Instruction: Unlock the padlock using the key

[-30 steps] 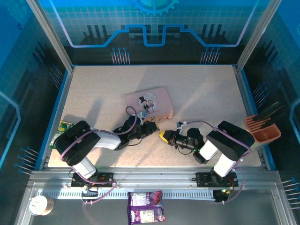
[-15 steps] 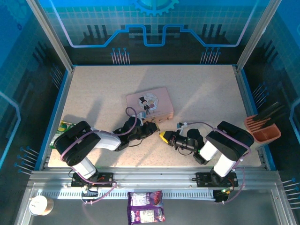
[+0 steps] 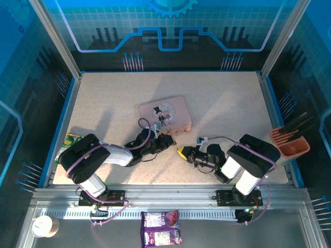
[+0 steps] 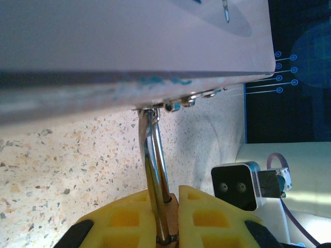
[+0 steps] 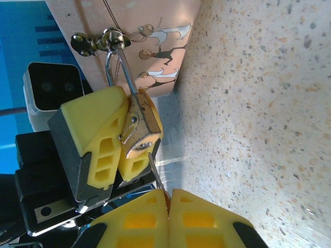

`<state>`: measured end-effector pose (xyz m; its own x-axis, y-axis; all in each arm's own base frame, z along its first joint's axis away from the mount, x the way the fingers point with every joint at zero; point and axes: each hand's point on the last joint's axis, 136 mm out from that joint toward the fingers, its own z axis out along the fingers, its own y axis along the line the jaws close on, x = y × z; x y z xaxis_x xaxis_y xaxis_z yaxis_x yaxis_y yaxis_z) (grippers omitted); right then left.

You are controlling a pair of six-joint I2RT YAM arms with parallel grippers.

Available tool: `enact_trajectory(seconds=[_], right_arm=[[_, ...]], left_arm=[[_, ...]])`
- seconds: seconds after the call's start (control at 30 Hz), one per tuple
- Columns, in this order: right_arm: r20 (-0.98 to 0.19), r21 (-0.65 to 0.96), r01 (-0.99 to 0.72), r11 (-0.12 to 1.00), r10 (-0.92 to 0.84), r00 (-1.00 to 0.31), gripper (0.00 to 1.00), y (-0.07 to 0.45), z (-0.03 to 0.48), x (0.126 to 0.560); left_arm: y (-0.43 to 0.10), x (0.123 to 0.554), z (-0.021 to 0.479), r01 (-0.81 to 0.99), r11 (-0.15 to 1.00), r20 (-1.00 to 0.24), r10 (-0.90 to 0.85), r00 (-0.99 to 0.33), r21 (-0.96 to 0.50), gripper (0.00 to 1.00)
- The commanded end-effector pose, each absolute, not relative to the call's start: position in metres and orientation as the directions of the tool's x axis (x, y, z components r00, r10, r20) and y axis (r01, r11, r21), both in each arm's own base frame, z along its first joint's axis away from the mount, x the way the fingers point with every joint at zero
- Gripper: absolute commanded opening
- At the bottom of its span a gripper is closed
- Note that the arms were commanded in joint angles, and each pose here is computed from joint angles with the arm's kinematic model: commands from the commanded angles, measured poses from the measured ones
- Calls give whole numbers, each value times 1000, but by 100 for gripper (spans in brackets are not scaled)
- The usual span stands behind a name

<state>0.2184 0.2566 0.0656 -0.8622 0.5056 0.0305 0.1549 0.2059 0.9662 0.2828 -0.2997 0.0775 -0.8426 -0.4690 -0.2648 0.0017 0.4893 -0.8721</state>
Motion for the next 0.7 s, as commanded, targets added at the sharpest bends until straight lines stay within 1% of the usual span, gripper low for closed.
enact_trajectory(seconds=[0.0, 0.3, 0.67], right_arm=[[13, 978, 118, 171, 513, -858, 0, 262, 80, 224], [17, 979, 119, 163, 520, -854, 0, 262, 82, 225], [17, 981, 118, 154, 534, -845, 0, 259, 85, 229]], left_arm=[[-317, 282, 139, 126, 327, -282, -491, -824, -937, 0], [-329, 278, 142, 135, 304, -274, -483, -832, -943, 0], [-329, 276, 145, 134, 283, -264, -492, -830, -950, 0]])
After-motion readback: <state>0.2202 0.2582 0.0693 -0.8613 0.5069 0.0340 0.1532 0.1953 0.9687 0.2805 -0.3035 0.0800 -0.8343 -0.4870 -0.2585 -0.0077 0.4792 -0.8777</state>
